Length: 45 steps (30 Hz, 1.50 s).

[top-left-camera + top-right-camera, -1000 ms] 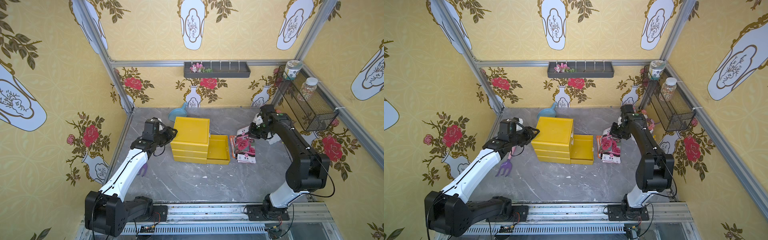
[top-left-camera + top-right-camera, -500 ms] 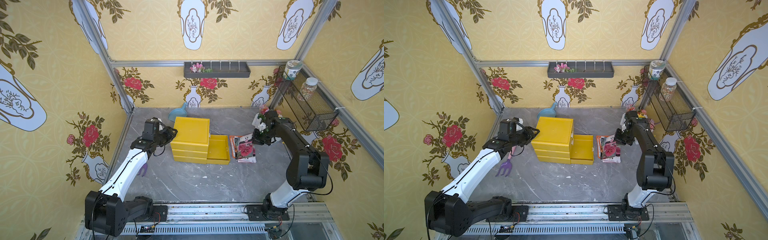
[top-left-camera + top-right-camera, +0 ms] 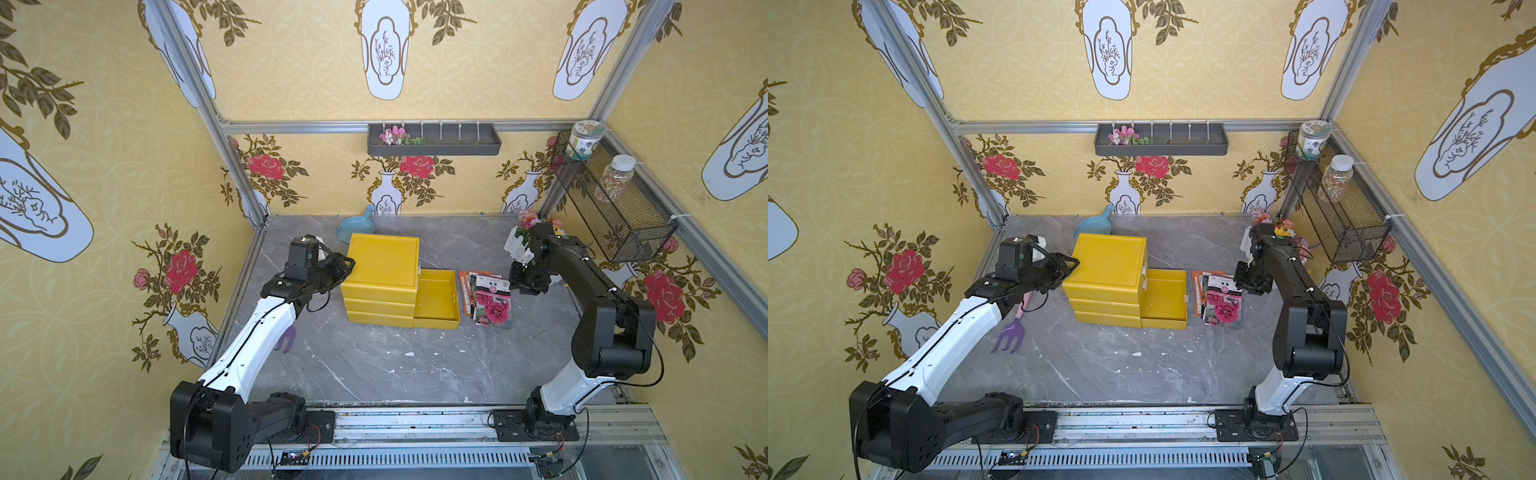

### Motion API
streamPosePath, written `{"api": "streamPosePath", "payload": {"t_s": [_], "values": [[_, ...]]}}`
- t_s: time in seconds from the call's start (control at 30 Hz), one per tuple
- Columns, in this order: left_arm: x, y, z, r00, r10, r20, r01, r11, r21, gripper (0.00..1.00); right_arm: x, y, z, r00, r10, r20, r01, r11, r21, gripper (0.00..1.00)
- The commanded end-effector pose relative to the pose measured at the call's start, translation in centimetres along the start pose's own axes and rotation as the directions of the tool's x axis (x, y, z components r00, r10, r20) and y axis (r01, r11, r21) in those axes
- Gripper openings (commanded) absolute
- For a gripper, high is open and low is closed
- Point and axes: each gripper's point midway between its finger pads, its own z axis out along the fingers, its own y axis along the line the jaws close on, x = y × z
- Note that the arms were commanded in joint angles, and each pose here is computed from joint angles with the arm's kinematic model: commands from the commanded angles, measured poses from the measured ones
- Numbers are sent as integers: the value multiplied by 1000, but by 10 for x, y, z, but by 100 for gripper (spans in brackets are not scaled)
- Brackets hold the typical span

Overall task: Take the seed bags out of the drawer
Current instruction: Place the seed packet at the center of the board, then close the drawer in the storage box.

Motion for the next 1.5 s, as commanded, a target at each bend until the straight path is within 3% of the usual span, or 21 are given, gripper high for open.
{"api": "streamPosePath", "payload": {"t_s": [0.0, 0.3, 1.07, 1.47], "values": [[25, 37, 2, 995, -50, -89, 36, 988, -149, 46, 4, 25, 2, 1000, -3, -11, 2, 994, -107, 40], [23, 35, 3, 995, -50, -89, 36, 988, -148, 46, 30, 88, 26, 993, -101, -63, 88, 980, -181, 47], [27, 41, 5, 994, -60, -93, 45, 986, -160, 46, 61, 147, 66, 969, -189, -157, 150, 962, -228, 48], [27, 42, 5, 994, -60, -96, 44, 986, -162, 46, 69, 199, 76, 964, -186, -191, 111, 932, -346, 48]]}}
